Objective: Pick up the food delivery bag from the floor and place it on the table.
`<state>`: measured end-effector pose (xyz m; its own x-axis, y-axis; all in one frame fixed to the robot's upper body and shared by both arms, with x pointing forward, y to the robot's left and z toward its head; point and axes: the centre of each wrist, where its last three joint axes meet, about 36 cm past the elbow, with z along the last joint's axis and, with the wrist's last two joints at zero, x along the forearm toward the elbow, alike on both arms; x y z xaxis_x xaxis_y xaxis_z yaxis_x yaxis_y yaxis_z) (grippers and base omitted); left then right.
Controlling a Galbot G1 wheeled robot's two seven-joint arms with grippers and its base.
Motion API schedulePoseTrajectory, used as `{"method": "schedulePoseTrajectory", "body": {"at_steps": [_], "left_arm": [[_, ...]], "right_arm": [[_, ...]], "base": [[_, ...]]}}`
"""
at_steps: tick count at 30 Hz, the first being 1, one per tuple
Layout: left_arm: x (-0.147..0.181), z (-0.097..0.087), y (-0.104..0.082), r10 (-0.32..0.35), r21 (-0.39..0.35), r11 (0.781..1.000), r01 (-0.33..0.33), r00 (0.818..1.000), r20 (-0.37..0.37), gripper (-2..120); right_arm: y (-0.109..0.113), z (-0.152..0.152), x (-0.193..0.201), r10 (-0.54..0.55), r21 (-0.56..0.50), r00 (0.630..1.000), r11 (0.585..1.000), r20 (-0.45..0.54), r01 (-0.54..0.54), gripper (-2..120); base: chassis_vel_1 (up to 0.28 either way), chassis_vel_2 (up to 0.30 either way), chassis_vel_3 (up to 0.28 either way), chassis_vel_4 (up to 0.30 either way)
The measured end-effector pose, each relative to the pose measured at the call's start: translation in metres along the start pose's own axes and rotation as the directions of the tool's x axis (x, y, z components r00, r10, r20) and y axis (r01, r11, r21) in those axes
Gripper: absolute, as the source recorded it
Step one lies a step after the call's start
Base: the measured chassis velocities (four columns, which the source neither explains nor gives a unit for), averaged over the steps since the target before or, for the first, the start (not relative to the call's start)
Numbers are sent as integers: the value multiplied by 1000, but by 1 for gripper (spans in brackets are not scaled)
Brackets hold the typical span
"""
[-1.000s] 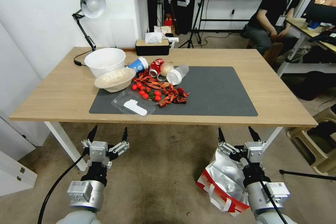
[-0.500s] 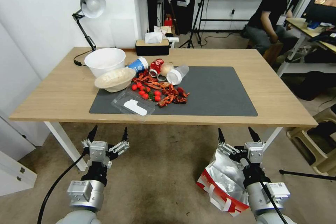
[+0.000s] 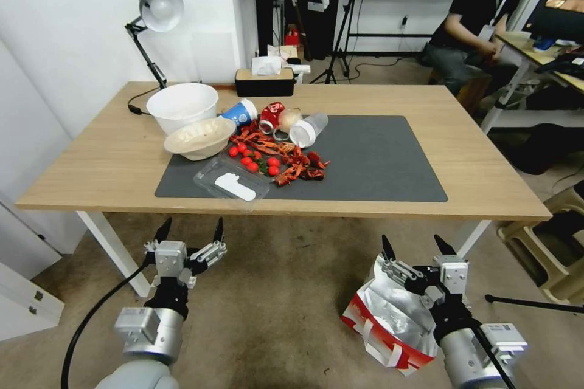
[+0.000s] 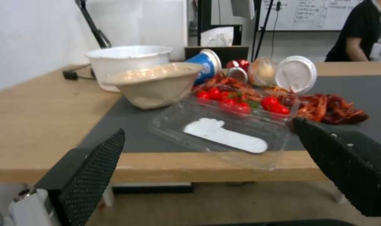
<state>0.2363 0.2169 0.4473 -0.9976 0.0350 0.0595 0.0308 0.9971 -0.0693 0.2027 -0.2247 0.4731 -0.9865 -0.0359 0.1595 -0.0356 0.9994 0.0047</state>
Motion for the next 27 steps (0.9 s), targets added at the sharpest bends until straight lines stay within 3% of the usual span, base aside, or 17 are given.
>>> {"method": "schedulePoseTrajectory", "body": {"at_steps": [3,7,8,10,12,27], "left_arm": [[0,1,1,-3,3,1000,3,1000,-2,100],[-5,-10,-6,26,126,992,-19,998,-52,100],[-5,-10,-6,26,126,992,-19,998,-52,100],[-8,-18,-10,56,203,978,-38,995,-85,100],[-8,-20,-11,64,222,974,-43,994,-91,100],[-7,-21,-13,54,246,969,-31,995,-90,100]], "right_arm": [[0,-2,1,2,5,1000,1000,8,-3,100],[0,-2,1,5,9,1000,1000,14,-5,100],[0,-2,1,5,9,1000,1000,14,-5,100],[0,-2,1,7,10,1000,1000,16,-7,100],[0,-2,1,7,10,1000,1000,17,-7,100],[0,-2,2,6,11,1000,1000,17,-6,100]], "base": [[0,0,0,0],[0,0,0,0],[0,0,0,0],[0,0,0,0],[0,0,0,0],[0,0,0,0]]}}
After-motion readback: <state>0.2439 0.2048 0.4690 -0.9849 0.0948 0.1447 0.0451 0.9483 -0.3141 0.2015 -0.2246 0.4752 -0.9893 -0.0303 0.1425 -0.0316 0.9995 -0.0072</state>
